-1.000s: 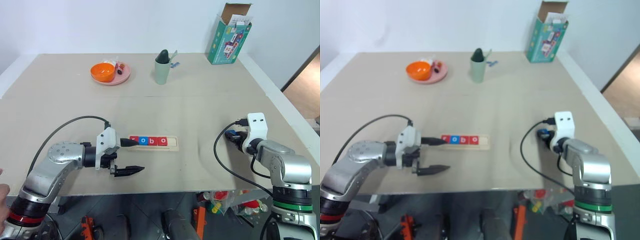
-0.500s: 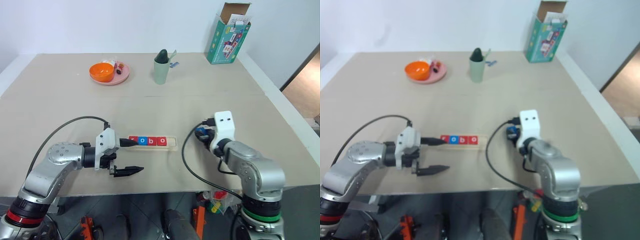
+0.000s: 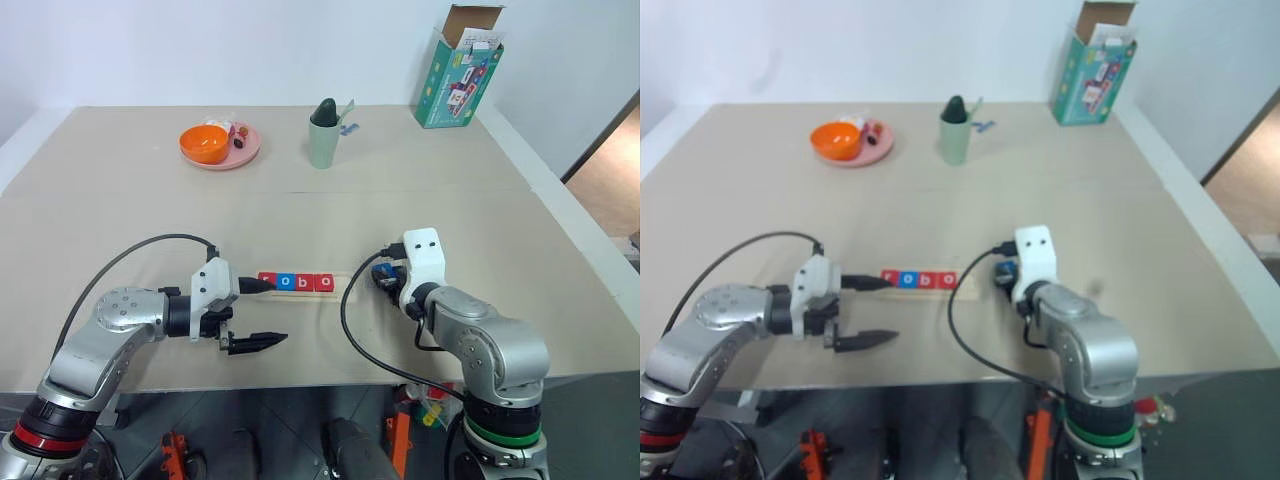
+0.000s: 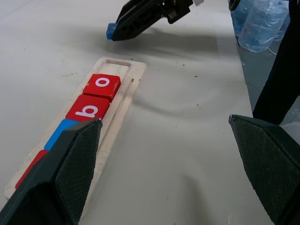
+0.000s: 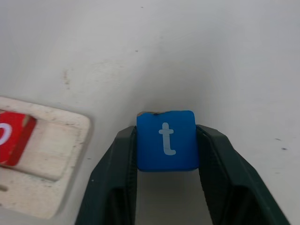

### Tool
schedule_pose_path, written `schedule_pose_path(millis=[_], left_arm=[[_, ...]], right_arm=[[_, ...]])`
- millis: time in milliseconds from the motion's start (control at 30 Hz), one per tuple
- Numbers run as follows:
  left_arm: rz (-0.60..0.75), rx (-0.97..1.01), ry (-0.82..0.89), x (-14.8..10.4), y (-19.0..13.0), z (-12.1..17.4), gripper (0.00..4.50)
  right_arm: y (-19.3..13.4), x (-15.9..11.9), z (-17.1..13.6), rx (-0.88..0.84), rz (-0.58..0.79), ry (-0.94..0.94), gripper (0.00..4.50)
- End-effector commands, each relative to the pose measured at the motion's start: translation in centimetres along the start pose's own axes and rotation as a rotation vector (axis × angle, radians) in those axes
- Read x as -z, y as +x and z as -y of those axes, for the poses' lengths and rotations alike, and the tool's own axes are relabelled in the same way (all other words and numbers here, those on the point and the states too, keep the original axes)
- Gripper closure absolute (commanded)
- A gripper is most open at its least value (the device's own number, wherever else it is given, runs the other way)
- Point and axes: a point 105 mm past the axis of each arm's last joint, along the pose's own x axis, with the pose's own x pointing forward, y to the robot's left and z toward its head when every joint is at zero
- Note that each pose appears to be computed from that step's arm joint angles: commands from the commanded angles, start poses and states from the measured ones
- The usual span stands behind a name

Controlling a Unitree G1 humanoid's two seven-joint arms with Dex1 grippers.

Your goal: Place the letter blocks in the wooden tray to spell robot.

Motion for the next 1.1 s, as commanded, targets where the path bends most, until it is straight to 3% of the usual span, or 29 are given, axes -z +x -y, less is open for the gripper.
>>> schedule_pose_path(millis=[33,167,333,467,633,800,1100], left_arm=[[0.026,-0.006,0.051,-0.9,0.0,0.1,0.00],[0.026,-0.006,0.052,-0.8,0.0,0.0,0.00],[0.019,-0.004,0.063,-0.7,0.1,-0.2,0.00],[0.023,0.007,0.076,-0.7,0.2,-0.4,0.00],[0.042,0.027,0.081,-0.9,0.6,-0.4,0.00],[0.038,0.026,0.085,-1.0,0.4,-0.4,0.00],[0.015,-0.020,0.074,-0.9,-0.6,-0.2,0.00]], right_arm=[[-0.4,-0.9,0.3,-0.001,0.049,0.004,1.25],[-0.6,-1.4,0.5,-0.009,0.062,0.003,0.04],[-1.7,-5.0,1.0,-0.121,0.167,-0.077,0.04],[-1.7,-7.4,2.3,-0.356,0.207,-0.329,0.04],[-0.9,-5.8,2.1,-0.730,0.172,-0.576,0.04],[1.2,-4.3,3.3,-0.863,0.127,-0.819,0.04],[3.8,-3.6,4.1,-0.948,0.063,-0.903,0.04]])
